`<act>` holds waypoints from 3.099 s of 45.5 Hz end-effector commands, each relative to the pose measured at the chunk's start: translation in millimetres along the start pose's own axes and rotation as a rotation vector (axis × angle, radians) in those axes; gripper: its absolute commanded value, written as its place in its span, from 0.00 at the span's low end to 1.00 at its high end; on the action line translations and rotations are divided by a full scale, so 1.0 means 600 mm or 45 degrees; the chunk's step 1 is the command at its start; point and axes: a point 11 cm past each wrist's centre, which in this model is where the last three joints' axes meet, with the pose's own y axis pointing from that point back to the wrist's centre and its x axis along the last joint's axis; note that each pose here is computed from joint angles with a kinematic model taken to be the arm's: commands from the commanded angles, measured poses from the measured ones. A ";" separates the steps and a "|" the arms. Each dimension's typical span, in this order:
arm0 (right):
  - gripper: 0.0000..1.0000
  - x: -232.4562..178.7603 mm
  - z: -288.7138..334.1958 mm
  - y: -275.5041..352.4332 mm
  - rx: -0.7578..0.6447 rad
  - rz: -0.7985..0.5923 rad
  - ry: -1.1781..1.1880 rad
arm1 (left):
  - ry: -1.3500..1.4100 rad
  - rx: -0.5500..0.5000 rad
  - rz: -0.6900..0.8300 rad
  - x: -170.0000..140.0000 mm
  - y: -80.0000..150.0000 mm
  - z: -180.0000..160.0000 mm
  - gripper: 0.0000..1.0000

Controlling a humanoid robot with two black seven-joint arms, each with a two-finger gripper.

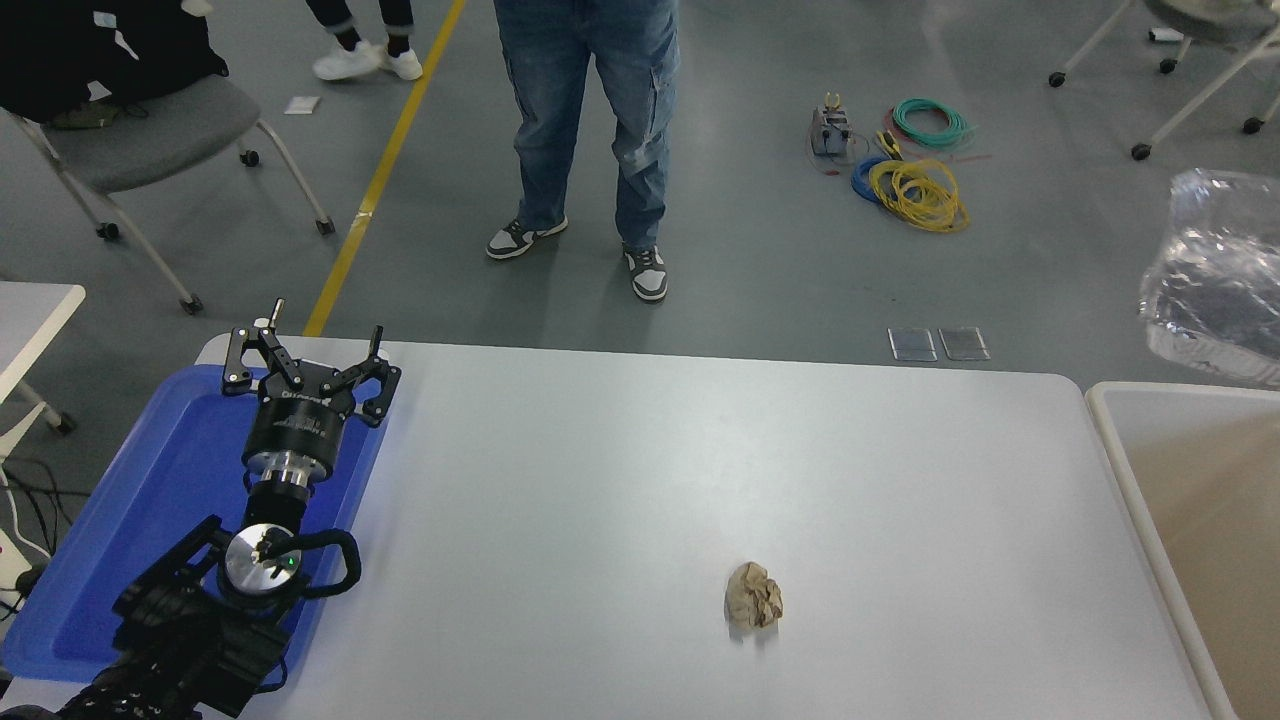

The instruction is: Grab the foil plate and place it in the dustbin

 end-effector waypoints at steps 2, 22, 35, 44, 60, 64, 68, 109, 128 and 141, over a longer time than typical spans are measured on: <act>0.00 -0.031 0.105 -0.033 -0.210 0.123 -0.049 | 0.000 0.001 0.000 0.000 0.000 0.000 1.00; 0.00 -0.111 0.187 -0.096 -0.510 0.387 -0.001 | 0.000 -0.001 0.000 0.000 0.000 0.000 1.00; 0.00 -0.207 0.186 -0.158 -0.530 0.446 -0.034 | 0.000 -0.001 0.000 0.000 0.000 0.000 1.00; 0.00 -0.265 0.185 -0.180 -0.520 0.396 -0.081 | 0.000 -0.001 0.000 0.000 0.000 0.000 1.00; 0.00 -0.312 0.178 -0.199 -0.505 0.334 -0.091 | 0.000 -0.001 0.000 0.000 0.000 0.000 1.00; 0.00 -0.316 0.180 -0.199 -0.508 0.328 -0.090 | 0.000 -0.001 0.000 0.000 0.000 0.000 1.00; 0.00 -0.315 0.179 -0.199 -0.507 0.329 -0.091 | 0.000 -0.001 0.000 0.000 0.000 0.000 1.00; 1.00 -0.036 0.004 -0.143 -0.263 0.633 -0.068 | 0.000 -0.001 0.000 0.000 0.000 0.000 1.00; 1.00 -0.038 -0.330 -0.114 0.112 0.308 0.182 | 0.000 -0.001 0.000 0.000 0.000 0.000 1.00; 1.00 -0.092 -0.413 -0.006 0.182 -0.172 0.301 | 0.000 -0.001 0.000 0.000 0.000 0.000 1.00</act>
